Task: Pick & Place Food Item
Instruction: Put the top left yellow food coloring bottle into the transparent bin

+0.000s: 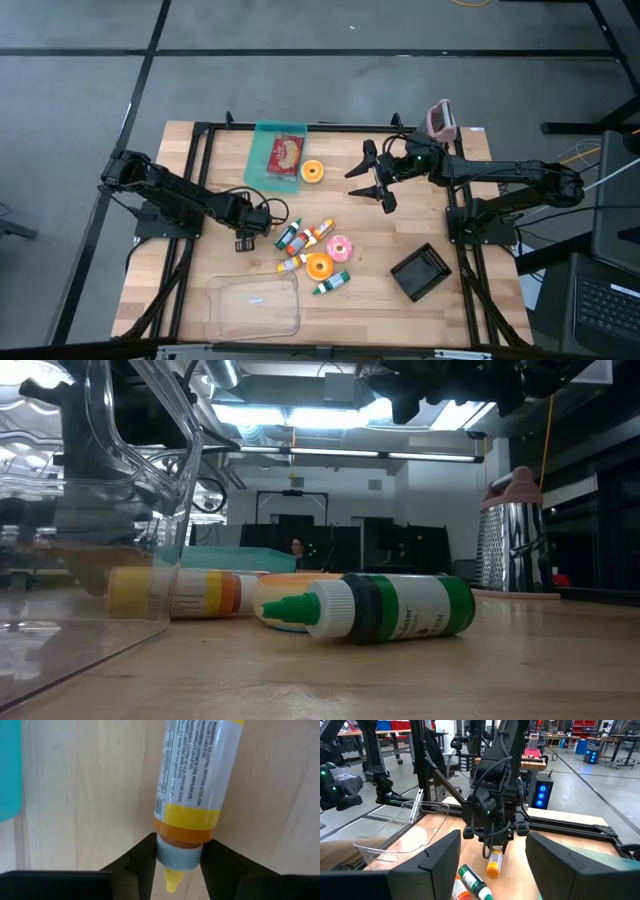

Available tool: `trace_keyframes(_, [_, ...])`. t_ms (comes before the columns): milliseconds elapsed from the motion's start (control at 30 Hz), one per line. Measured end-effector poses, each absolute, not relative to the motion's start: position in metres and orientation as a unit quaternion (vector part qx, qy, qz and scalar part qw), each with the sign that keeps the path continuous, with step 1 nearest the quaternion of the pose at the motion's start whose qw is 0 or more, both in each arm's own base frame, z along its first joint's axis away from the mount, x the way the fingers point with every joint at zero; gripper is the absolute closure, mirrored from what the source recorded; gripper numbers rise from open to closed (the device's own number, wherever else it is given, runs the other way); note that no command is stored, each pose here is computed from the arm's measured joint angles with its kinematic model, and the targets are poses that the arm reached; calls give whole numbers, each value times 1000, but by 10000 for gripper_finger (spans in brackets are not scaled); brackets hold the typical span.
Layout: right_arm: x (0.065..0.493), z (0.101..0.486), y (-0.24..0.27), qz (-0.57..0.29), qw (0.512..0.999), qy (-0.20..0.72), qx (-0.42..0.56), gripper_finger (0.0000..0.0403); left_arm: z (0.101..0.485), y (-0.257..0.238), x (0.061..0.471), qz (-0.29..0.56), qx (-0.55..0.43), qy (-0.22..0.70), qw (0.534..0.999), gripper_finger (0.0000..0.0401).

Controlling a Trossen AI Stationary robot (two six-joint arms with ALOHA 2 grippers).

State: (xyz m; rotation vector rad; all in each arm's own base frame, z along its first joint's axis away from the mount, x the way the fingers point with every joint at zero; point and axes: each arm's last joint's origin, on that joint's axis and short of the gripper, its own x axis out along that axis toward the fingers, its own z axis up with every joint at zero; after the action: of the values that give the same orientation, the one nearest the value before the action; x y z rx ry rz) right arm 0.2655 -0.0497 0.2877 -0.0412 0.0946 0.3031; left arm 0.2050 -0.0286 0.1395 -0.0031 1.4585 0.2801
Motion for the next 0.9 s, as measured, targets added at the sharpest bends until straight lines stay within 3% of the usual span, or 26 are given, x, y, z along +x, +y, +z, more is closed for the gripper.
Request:
trace_keyframes(267, [265,288,-50,151,987,47,-21,181,140,-28,203,146,-10,669,728,286])
trace_keyframes(433, [265,288,-50,151,987,47,-21,181,155,-27,199,175,-3,705,687,286])
trace_keyframes(600, [266,288,-50,151,987,45,-23,181,198,-33,208,173,9,731,660,286])
trace_keyframes(767, [266,288,-50,151,987,45,-23,181,268,-44,217,185,14,746,640,286])
trace_keyframes(900, [265,288,-50,151,987,44,-24,181,302,-59,235,138,-50,721,678,286])
